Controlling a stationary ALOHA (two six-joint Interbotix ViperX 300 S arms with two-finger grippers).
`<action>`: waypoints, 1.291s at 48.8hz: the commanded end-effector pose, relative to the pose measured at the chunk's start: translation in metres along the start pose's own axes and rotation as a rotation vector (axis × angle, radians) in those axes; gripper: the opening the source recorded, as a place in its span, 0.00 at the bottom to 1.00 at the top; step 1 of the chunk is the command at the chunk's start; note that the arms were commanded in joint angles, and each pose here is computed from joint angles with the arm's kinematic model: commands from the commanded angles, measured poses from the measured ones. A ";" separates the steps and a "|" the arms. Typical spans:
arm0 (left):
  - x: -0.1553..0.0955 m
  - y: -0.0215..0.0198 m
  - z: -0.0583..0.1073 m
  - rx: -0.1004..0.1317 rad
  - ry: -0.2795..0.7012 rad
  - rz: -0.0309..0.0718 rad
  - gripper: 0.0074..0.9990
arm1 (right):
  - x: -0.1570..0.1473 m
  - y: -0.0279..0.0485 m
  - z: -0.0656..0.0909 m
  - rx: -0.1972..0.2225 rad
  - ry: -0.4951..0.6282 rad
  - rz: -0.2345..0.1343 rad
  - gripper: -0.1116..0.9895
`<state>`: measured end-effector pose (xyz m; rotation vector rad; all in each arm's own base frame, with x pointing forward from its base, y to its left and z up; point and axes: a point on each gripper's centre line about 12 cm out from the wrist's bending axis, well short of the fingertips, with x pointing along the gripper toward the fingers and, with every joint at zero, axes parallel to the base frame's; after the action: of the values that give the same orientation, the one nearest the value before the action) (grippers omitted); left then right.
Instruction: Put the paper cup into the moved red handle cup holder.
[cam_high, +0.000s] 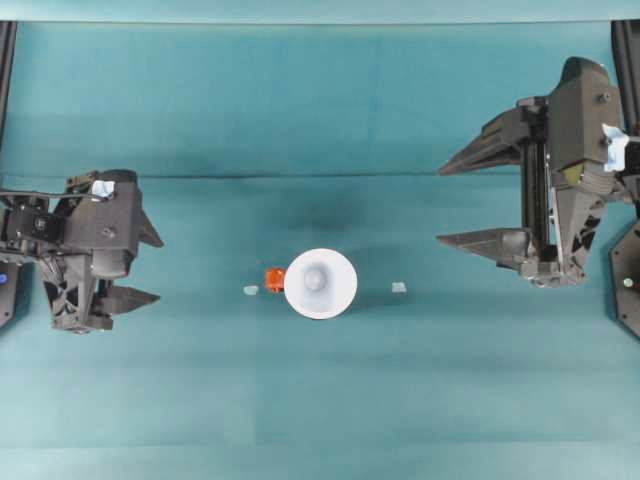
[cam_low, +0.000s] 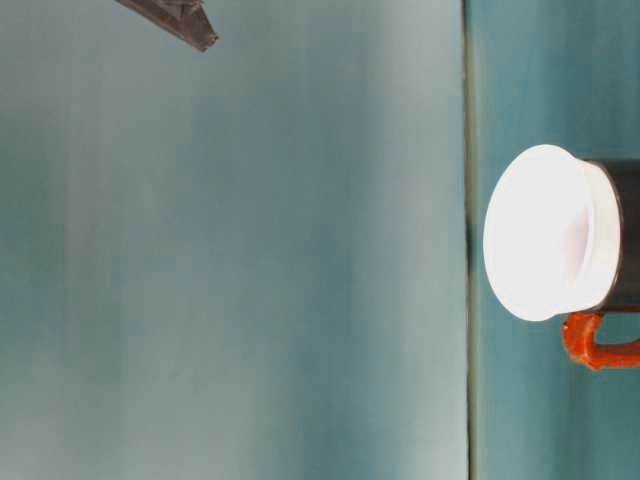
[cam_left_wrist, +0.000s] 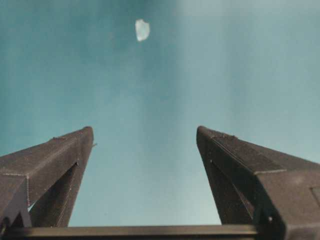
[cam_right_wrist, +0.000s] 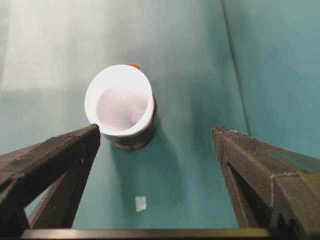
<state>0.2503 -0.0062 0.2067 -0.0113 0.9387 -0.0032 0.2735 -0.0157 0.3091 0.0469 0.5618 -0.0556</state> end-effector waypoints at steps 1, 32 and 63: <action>-0.002 -0.0003 0.004 0.001 -0.018 0.000 0.92 | -0.002 0.0006 0.005 0.008 -0.017 0.002 0.83; -0.002 -0.0003 0.004 0.002 -0.018 0.000 0.92 | 0.000 0.0005 -0.002 0.011 0.000 0.002 0.82; -0.002 -0.0003 0.004 0.002 -0.018 0.000 0.92 | 0.004 0.0004 -0.006 0.013 0.017 0.002 0.82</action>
<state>0.2502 -0.0061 0.2070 -0.0097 0.9372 -0.0031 0.2729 -0.0156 0.2981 0.0494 0.5924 -0.0563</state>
